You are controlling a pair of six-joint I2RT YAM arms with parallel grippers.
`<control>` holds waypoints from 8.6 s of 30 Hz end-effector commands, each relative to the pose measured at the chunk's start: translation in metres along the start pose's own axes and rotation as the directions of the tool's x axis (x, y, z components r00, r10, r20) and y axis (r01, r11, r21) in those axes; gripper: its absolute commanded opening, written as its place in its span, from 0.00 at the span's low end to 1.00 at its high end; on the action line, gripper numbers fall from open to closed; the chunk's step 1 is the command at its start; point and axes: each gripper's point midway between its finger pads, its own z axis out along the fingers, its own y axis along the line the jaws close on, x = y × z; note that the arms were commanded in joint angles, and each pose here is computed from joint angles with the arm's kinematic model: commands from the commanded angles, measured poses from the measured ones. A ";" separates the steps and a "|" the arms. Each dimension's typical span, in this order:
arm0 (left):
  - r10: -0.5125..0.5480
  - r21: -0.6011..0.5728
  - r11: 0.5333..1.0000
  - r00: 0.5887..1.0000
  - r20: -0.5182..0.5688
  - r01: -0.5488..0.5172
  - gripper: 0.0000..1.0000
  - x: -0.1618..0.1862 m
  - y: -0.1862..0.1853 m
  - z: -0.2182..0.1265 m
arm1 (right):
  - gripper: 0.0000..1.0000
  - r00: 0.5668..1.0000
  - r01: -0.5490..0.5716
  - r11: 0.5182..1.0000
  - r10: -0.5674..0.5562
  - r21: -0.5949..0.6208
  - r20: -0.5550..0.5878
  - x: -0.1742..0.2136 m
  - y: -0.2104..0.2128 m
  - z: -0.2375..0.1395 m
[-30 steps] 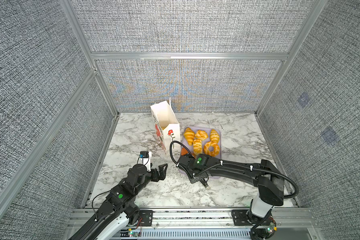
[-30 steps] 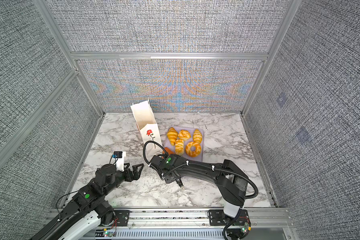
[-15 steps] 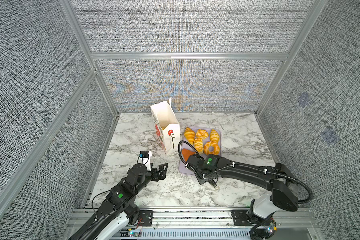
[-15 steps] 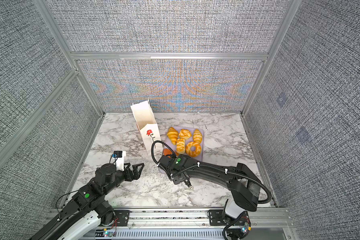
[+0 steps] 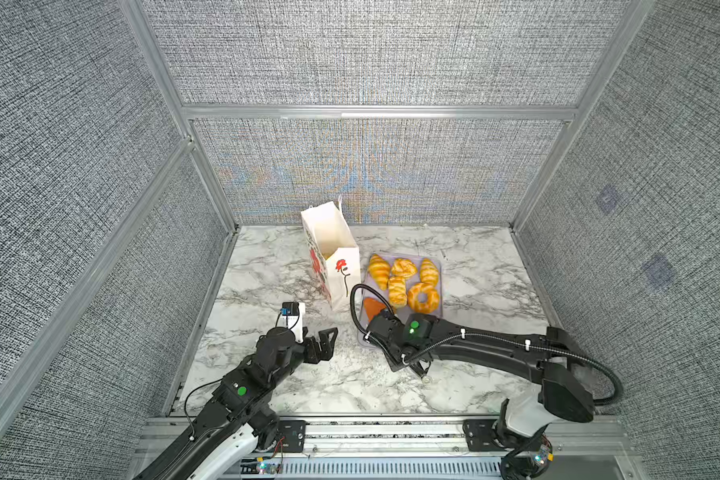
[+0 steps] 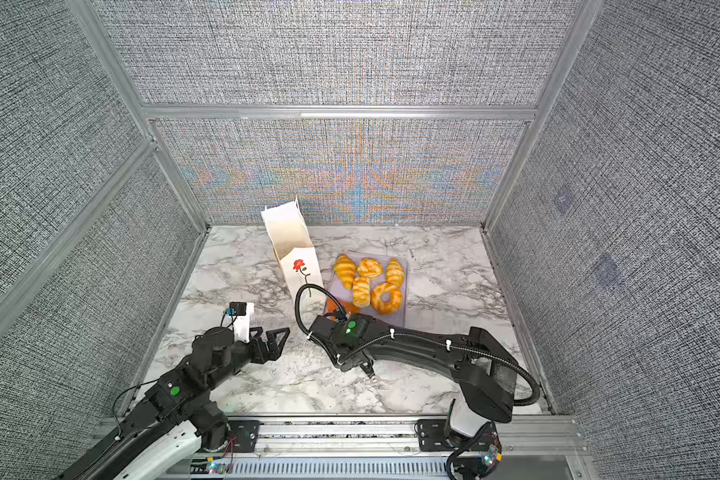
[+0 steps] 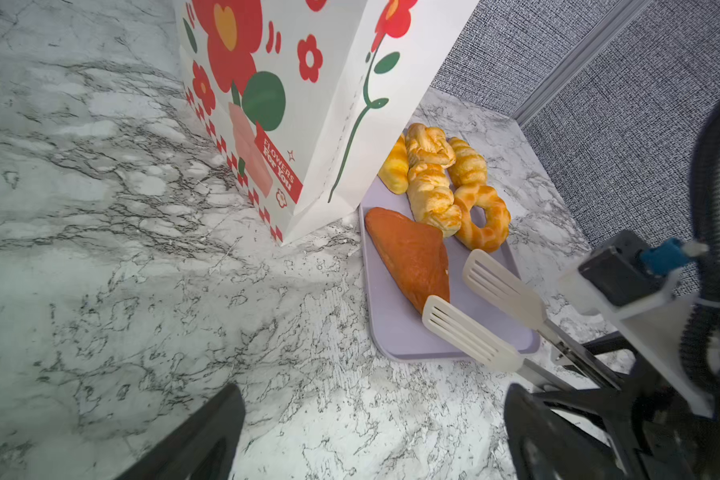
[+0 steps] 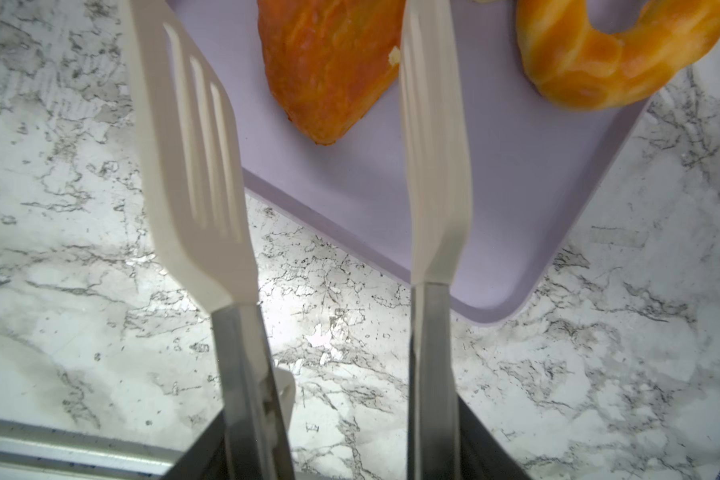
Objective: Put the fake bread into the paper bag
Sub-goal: 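Lower the open tongs around the orange pastry with the right gripper, then squeeze the tongs shut on the orange pastry with the right gripper, then lift the orange pastry and carry it over the paper bag opening, then lower the pastry into the bag and open the tongs to release it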
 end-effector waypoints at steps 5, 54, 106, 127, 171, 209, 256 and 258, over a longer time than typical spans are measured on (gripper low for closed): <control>0.000 0.008 1.000 1.000 0.009 -0.001 0.99 -0.002 -0.002 -0.004 | 0.60 0.999 -0.052 0.992 0.051 0.112 0.012 -0.005 -0.009 0.008; 0.015 0.000 1.000 1.000 0.000 -0.015 0.99 -0.005 -0.004 -0.003 | 0.61 0.999 0.048 0.970 -0.044 0.238 -0.022 -0.004 -0.014 0.023; 0.036 0.046 0.998 0.998 0.051 -0.038 0.99 -0.032 -0.026 0.001 | 0.31 0.983 0.051 0.997 -0.040 -0.058 0.182 -0.030 -0.036 -0.029; 0.099 -0.012 0.995 0.990 0.099 -0.098 0.99 -0.060 -0.031 0.004 | 0.31 0.959 0.024 0.988 0.019 -0.150 0.281 -0.055 -0.059 -0.068; 0.230 -0.167 0.965 0.961 0.156 -0.203 0.99 -0.119 -0.021 -0.015 | 0.32 0.816 0.141 0.935 0.077 -0.325 0.573 -0.141 -0.038 -0.195; 0.203 -0.250 0.955 0.968 0.146 -0.162 0.99 -0.118 0.018 -0.024 | 0.32 0.806 0.140 0.841 0.210 -0.523 0.554 -0.229 0.003 -0.181; 0.190 -0.220 0.962 0.976 0.104 -0.163 0.99 -0.106 0.018 -0.013 | 0.34 0.860 0.097 0.873 0.168 -0.478 0.481 -0.257 0.006 -0.140; 0.187 -0.215 0.963 0.977 0.107 -0.161 0.99 -0.106 0.017 -0.013 | 0.34 0.860 0.095 0.874 0.169 -0.476 0.481 -0.258 0.006 -0.139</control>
